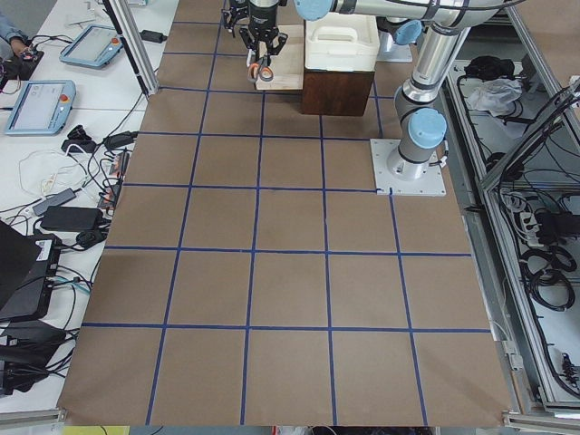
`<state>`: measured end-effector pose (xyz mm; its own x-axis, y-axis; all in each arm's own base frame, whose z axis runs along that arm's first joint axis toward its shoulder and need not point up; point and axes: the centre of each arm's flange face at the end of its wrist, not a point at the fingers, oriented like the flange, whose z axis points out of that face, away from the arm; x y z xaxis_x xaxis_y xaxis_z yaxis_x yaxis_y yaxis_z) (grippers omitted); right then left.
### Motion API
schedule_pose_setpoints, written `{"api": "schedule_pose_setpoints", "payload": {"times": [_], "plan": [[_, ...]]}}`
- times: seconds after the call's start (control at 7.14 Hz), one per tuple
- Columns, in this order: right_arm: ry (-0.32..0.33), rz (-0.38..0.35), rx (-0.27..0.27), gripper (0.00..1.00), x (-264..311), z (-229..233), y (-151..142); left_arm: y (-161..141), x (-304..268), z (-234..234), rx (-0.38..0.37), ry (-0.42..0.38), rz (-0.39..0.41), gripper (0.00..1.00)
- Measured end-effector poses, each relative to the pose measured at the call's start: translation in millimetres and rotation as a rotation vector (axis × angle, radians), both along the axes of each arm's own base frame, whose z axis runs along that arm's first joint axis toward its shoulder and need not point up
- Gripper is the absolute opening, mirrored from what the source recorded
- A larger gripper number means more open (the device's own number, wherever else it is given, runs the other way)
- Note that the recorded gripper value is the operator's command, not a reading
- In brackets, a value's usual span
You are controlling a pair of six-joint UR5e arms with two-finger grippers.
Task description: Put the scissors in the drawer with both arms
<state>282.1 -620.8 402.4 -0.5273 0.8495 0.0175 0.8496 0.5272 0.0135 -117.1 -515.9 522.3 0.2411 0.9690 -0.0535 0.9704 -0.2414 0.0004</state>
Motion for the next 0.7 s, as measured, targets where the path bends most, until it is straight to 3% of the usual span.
{"api": "schedule_pose_setpoints", "payload": {"times": [0.28,0.7], "plan": [[0.045,0.263,-0.060,1.00,-28,41,11,4,-28,-3,0.003,0.012,0.008,0.00],[0.064,0.554,-0.118,1.00,-87,93,28,10,-67,-13,0.020,0.032,0.053,0.00]]}}
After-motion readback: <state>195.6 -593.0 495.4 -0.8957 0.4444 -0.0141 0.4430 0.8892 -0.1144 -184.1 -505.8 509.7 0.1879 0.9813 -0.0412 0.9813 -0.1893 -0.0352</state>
